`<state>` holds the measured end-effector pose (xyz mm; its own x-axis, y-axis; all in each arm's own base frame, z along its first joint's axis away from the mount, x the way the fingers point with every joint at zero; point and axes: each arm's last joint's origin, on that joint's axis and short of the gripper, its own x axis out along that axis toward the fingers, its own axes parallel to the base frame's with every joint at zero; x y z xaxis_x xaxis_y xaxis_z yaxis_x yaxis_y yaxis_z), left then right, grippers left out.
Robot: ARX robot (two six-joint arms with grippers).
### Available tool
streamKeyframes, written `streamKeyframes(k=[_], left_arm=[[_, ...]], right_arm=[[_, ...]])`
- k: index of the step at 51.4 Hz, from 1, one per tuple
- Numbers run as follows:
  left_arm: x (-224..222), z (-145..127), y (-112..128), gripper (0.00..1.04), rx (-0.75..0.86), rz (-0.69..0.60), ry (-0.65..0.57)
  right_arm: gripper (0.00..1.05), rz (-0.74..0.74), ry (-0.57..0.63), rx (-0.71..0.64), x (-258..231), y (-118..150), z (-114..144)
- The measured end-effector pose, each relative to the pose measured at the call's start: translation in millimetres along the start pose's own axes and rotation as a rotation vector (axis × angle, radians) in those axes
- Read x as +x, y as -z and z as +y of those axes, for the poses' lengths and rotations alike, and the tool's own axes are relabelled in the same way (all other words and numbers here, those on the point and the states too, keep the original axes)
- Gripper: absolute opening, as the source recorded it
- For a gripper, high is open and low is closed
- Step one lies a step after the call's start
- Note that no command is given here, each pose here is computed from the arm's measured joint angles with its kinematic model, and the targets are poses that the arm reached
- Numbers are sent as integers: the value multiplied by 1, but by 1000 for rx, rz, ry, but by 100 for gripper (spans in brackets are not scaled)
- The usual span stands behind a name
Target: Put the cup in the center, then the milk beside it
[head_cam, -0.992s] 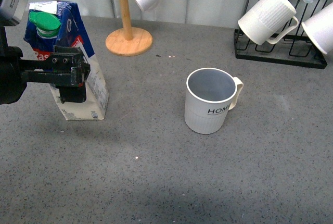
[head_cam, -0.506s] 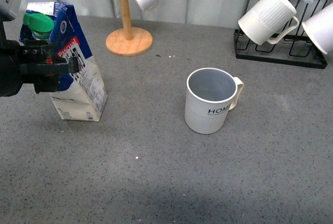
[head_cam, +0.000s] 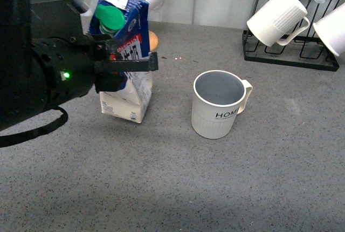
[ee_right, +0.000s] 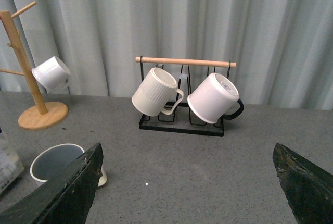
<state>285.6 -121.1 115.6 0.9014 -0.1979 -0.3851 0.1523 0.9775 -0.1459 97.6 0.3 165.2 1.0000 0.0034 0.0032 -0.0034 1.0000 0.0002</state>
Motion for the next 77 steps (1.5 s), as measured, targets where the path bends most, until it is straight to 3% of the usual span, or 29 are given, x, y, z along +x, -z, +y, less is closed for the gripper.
streamKeyframes(k=[16,46,50,58,65,74,77], left_arm=[[10,-33,13,4,-69,28,16],[15,-39,12,5,-156,45,14],[15,-40,12,21,-153,42,15],[15,-42,11,45,-156,42,25],[14,-43,11,75,-156,42,32],[9,-45,3,100,-162,17,44],[7,-46,0,99,-165,3,46]], right_arm=[[95,0,0,0,0,0,0],[95,0,0,0,0,0,0],[95,0,0,0,0,0,0],[95,0,0,0,0,0,0],[95,0,0,0,0,0,0],[95,0,0,0,0,0,0],[95,0,0,0,0,0,0]])
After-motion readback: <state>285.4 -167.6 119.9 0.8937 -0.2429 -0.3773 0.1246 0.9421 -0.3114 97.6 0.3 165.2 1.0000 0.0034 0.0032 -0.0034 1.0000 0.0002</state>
